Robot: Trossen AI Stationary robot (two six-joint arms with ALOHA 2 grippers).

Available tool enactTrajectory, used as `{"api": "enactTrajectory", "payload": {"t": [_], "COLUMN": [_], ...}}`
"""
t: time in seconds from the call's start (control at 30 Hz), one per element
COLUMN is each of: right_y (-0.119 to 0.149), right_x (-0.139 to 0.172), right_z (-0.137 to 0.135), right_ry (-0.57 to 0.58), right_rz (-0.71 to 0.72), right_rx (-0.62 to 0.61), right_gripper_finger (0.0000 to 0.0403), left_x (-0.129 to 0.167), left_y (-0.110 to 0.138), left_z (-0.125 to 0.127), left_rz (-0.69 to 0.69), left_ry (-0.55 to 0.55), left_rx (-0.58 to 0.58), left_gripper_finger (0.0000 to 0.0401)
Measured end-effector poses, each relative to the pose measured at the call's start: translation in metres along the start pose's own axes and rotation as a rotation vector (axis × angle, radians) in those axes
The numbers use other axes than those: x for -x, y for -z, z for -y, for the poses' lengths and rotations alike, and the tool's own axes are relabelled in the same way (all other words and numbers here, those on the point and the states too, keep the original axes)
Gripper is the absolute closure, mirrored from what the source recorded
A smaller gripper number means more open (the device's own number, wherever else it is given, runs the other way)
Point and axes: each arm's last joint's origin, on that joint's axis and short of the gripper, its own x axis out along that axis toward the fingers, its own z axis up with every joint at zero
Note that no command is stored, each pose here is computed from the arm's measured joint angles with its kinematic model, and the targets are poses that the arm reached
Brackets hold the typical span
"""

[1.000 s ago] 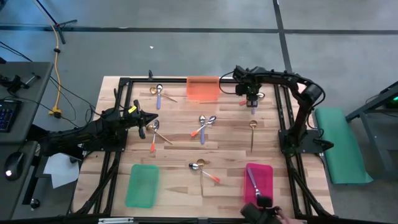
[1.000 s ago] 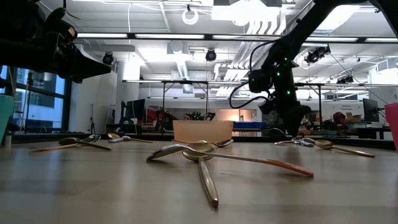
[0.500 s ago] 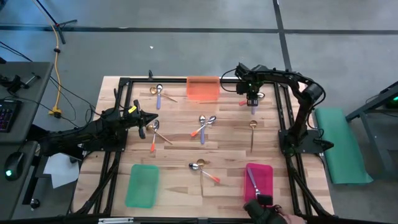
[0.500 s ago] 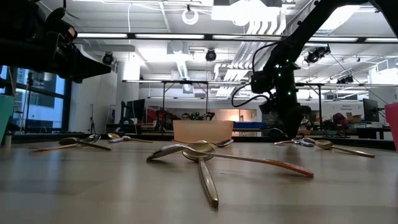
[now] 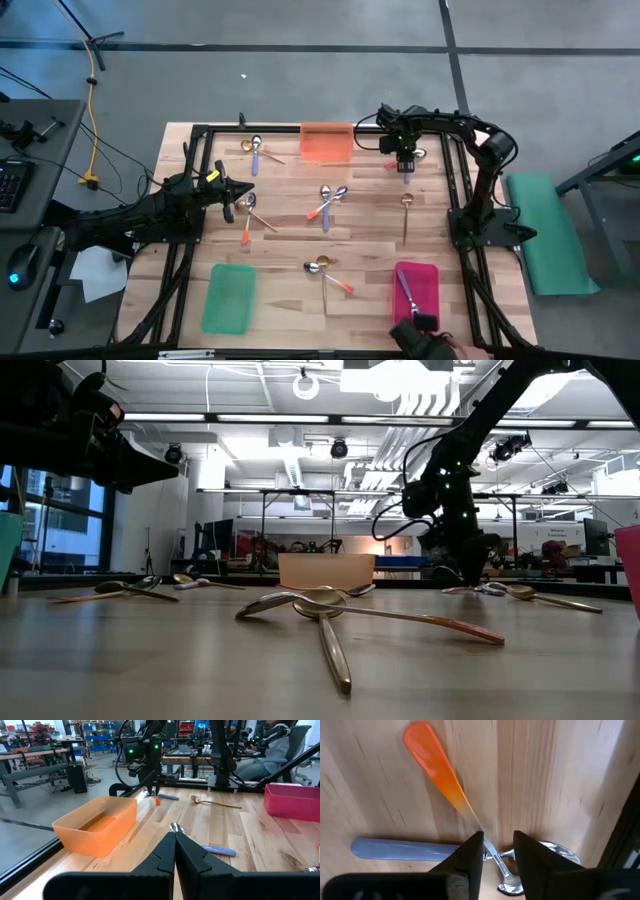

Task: Sort silverware by color (type)
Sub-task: Put the orange spoon into the orange bin

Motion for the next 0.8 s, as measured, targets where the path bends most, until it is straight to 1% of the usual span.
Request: {"api": "enactTrajectory", "payload": {"t": [0.17, 0.43, 0.57, 0.8], "right_y": [0.001, -0.005, -0.007, -0.006], "right_x": [0.002, 0.014, 0.015, 0.024], "right_z": [0.000, -0.004, -0.012, -0.015], "right_ry": [-0.012, -0.041, -0.060, -0.048], "right_rz": [-0.015, -0.045, -0.074, -0.058], "right_rx": [-0.005, -0.049, -0.073, -0.096], "right_gripper_finger": [0.0317, 0.0315, 0.0290, 0.0222], "left_x": [0.000, 0.000, 0.000, 0.000], "left_y": [0.000, 0.000, 0.000, 0.000], "left_z": [0.000, 0.000, 0.000, 0.000], "left_rz": [0.000, 0.000, 0.000, 0.000], "left_ry": [0.000, 0.000, 0.000, 0.000], "left_rx": [0.000, 0.000, 0.000, 0.000], "left_gripper_finger": [0.0401, 0.0401, 0.0401, 0.0401]}}
